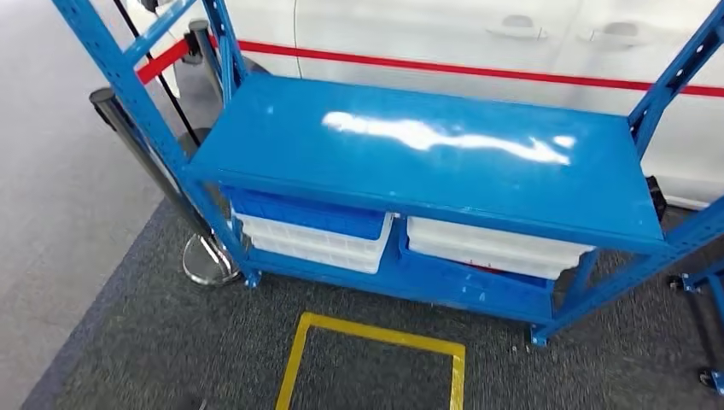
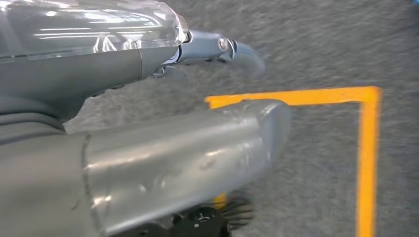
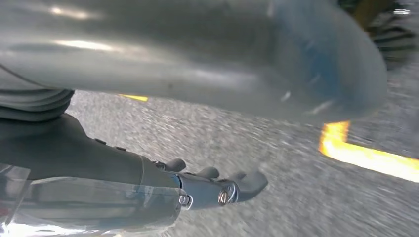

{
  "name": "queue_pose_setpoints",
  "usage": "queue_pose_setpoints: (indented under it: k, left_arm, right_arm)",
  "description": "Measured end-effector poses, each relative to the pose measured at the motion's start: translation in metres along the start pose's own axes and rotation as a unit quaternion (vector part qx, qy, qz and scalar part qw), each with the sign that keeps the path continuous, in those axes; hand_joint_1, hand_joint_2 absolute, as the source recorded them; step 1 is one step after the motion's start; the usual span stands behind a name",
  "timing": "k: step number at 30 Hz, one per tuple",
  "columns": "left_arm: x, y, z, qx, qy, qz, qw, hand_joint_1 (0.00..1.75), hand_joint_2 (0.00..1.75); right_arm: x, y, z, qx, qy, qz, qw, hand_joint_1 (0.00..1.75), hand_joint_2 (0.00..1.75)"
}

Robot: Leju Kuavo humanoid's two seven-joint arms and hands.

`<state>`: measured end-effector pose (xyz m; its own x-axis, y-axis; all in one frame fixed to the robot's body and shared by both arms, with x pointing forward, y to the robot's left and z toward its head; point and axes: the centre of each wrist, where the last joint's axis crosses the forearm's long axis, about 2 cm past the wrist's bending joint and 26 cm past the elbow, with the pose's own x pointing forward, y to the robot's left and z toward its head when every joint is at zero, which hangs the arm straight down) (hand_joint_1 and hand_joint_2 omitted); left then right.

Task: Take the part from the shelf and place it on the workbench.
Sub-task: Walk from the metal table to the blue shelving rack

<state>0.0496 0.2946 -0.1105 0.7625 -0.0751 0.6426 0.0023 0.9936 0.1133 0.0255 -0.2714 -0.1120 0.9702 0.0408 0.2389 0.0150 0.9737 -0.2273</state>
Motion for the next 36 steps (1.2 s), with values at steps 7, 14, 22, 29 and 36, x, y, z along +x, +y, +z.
queue_pose_setpoints:
  k: [7, 14, 22, 29, 36]
  left_arm:
    - [-0.003, 0.0004, 0.0019, 0.002, 0.008, -0.007, 1.0, 0.0, 0.0]
    - [-0.0044, 0.0002, 0.0029, 0.001, 0.012, -0.01, 1.0, 0.0, 0.0]
    - [-0.0036, 0.0002, 0.0024, -0.003, 0.014, -0.012, 1.0, 0.0, 0.0]
    - [-0.003, 0.0004, 0.002, -0.003, 0.014, -0.014, 1.0, 0.0, 0.0]
    - [-0.0043, 0.0025, 0.0025, -0.002, 0.016, -0.016, 1.0, 0.0, 0.0]
  right_arm:
    - [0.0005, -0.0001, -0.0001, 0.001, -0.001, 0.001, 1.0, 0.0, 0.0]
    - [0.0021, 0.0003, -0.0003, 0.007, -0.006, 0.0, 1.0, 0.0, 0.0]
    - [0.0027, 0.0003, -0.0004, 0.008, -0.012, 0.001, 1.0, 0.0, 0.0]
    - [0.0054, 0.0009, -0.0007, 0.005, -0.014, 0.002, 1.0, 0.0, 0.0]
    - [0.0037, 0.0022, -0.0002, 0.013, -0.008, -0.033, 0.999, 0.0, 0.0]
